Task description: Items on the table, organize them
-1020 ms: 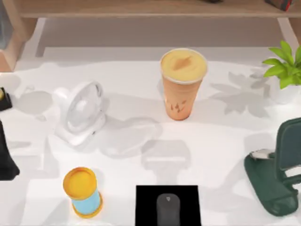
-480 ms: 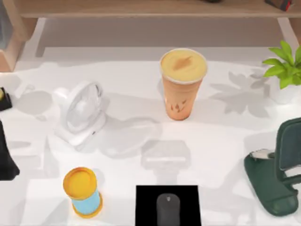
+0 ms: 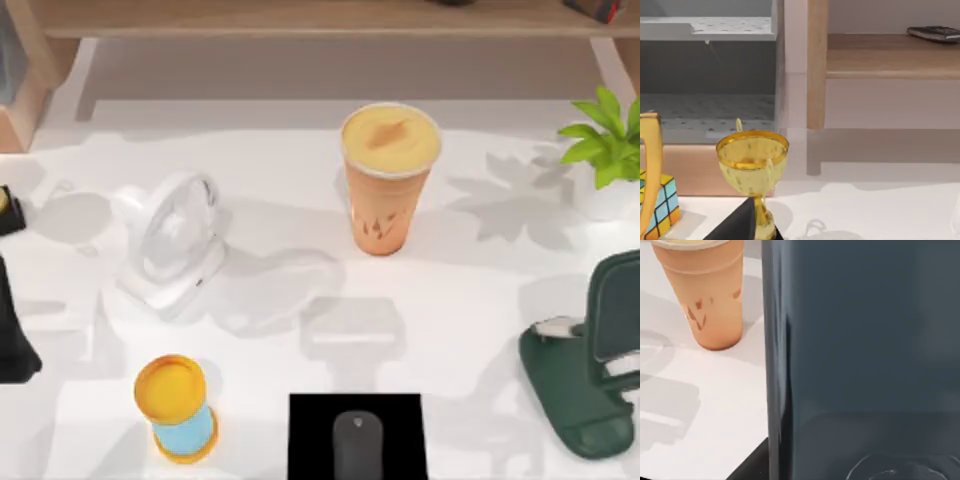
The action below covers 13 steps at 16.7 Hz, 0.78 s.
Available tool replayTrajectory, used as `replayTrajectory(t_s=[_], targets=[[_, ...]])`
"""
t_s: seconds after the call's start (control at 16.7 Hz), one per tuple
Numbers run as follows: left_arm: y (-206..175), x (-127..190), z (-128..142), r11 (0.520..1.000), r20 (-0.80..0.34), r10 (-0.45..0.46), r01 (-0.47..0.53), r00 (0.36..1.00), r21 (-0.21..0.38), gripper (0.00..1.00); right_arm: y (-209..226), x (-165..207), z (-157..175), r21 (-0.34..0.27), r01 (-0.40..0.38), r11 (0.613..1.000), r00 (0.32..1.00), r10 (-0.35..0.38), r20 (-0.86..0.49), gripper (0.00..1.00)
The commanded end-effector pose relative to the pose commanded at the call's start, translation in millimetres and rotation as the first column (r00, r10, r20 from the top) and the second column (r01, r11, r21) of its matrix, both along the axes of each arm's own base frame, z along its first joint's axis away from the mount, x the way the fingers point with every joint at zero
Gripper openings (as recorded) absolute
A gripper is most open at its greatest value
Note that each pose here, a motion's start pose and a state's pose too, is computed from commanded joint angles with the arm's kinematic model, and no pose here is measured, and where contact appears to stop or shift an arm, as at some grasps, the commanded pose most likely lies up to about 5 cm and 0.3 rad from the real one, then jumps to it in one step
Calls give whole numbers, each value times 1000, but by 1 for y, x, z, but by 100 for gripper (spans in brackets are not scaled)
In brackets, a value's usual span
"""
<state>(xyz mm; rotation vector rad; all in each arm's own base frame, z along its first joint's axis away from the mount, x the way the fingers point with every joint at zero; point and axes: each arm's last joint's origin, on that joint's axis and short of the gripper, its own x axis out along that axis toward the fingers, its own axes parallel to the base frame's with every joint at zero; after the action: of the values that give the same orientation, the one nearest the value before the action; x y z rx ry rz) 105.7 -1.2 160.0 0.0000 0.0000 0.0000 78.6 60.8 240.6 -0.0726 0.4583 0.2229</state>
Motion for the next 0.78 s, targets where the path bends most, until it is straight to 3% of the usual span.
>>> replayTrajectory(t_s=[0.18,0.54,0.66,0.78], targets=[[0,0,0,1000,0,0,0,1000,0,100,-2,1,11,41,2,999,999,-4,42,0],[0,0,0,1000,0,0,0,1000,0,100,-9,-1,69,244,-92,965,950,12,311,0],[0,0,0,1000,0,0,0,1000,0,100,-8,1,73,253,-111,961,939,18,344,0],[0,0,0,1000,0,0,0,1000,0,100,-3,12,58,207,-92,974,955,27,294,0]])
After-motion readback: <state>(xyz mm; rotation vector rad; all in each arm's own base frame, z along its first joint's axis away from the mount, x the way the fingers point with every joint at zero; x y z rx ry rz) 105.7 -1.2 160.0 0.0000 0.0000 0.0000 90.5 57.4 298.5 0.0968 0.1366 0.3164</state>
